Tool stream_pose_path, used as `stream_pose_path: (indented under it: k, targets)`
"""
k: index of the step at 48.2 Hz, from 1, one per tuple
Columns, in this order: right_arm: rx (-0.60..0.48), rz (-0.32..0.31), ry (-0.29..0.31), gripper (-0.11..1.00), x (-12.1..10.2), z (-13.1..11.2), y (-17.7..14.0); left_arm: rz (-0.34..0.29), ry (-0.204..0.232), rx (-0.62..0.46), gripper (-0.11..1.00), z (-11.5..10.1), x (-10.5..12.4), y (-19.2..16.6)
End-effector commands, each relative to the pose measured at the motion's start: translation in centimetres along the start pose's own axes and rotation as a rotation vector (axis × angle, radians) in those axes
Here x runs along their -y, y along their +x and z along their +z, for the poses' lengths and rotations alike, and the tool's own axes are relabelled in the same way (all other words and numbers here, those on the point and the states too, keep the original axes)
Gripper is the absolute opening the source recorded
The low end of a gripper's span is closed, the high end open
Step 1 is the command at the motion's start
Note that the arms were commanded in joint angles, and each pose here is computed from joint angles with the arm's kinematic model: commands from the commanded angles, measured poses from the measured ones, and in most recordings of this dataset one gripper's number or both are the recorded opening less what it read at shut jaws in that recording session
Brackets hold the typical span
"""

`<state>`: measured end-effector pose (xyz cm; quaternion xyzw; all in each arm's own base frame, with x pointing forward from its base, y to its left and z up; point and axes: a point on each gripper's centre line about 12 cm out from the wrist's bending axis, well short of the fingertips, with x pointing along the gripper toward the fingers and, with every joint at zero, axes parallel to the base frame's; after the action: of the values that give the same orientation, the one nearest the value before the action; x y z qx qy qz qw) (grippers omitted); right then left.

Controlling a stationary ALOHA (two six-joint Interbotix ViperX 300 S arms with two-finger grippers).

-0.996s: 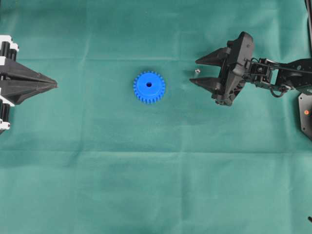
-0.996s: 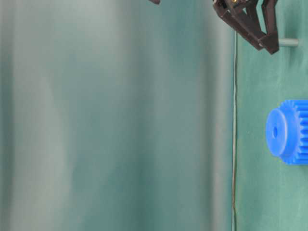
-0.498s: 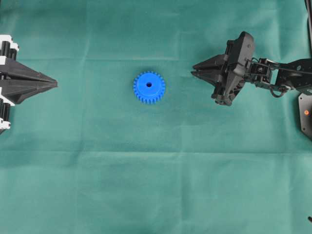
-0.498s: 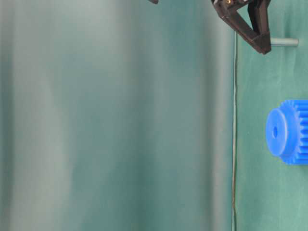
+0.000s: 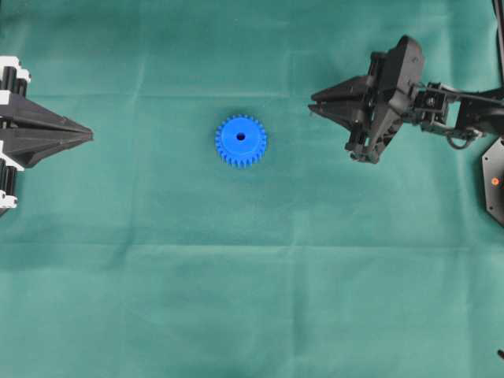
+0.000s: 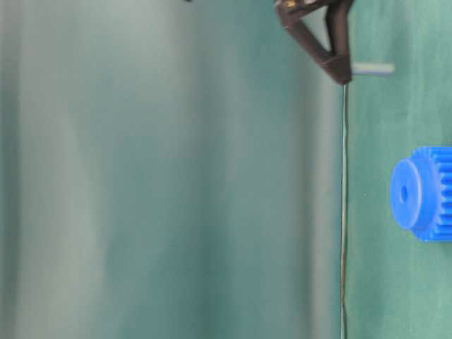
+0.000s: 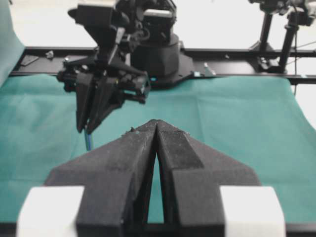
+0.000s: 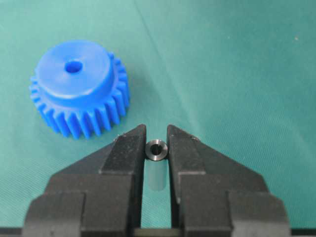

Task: Insert the shaft placed at a random location into the center hole of the medium gear at another random location.
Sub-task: 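Lift the shaft with the right gripper and carry it toward the blue gear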

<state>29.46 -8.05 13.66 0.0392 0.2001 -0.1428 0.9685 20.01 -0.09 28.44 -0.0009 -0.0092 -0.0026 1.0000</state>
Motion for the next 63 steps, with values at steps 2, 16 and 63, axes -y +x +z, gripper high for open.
stream_pose_path:
  k: [2, 16, 63]
  targets:
    - [0.023, 0.001, -0.001, 0.13, 0.0, 2.3, -0.3, 0.002, 0.003, 0.015, 0.0, 0.6, -0.1, 0.2]
    - [0.014, 0.004, -0.005, 0.13, 0.0, 2.5, -0.2, 0.001, 0.003, 0.015, 0.0, 0.6, 0.0, 0.2]
    - [0.076, 0.089, -0.033, 0.13, -3.8, 6.6, 5.7, 0.001, 0.003, 0.014, 0.0, 0.6, 0.0, 0.2]
